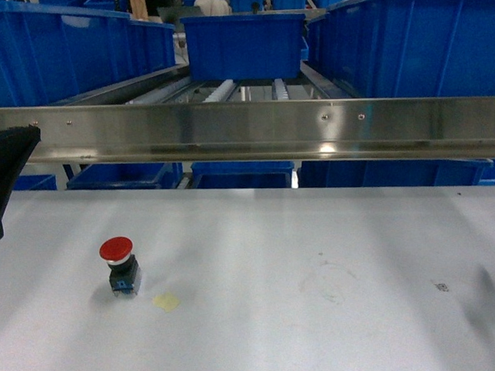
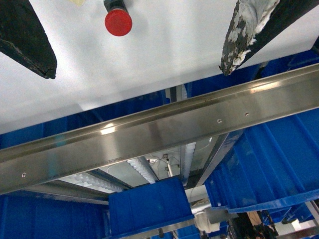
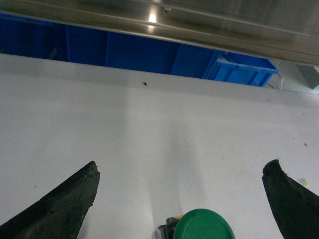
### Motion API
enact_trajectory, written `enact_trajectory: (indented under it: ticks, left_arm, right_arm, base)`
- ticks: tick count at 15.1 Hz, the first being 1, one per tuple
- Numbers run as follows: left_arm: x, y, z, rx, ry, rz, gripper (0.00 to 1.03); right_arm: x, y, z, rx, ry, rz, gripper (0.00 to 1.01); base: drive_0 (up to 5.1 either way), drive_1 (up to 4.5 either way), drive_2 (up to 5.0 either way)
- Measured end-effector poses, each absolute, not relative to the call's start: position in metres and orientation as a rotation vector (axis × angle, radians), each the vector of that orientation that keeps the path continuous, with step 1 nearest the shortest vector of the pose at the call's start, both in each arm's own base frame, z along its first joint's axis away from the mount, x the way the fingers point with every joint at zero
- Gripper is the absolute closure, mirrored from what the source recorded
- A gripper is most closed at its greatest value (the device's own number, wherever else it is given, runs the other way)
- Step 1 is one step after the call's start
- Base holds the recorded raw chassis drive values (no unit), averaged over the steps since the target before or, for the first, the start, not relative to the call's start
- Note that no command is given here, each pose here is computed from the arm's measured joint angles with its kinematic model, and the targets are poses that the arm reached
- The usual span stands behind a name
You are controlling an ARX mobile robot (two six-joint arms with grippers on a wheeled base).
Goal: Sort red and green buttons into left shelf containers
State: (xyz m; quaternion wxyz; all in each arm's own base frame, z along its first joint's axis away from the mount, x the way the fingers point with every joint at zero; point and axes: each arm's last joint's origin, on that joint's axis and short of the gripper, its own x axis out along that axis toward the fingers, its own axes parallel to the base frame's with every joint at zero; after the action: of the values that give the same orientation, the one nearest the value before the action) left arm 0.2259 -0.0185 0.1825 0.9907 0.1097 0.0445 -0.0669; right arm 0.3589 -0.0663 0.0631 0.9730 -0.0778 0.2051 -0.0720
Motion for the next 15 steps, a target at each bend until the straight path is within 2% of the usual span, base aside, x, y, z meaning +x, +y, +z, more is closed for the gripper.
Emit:
enact_trajectory:
  ticks: [8,12,13,15]
  left_arm:
    - [0.226,-0.018,0.182,0.220,0.089,-0.134,0.05]
    - [0.226,-0.018,0.182,0.220,0.089,-0.134,0.05]
    - [0.226,-0.018,0.182,0.220,0.089,-0.134,0.05]
    - [0.226,-0.018,0.182,0.220,0.089,-0.134,0.05]
  right_arm:
    - [0.381,-0.080,0.038,-0.170,0.471,-0.197,0.03]
    - [0.382,-0.078,0.032,-0.187,0.474,-0.196,0.03]
    - [0.382,-0.078,0.032,-0.191,0.474,-0.195,0.10]
    - [0.382,-0.077,0.032,-0.194,0.473,-0.194,0.32]
  base:
    - [0.0,0.00,0.0]
    - [0.0,0.00,0.0]
    - [0.0,0.00,0.0]
    - [0.0,0.00,0.0]
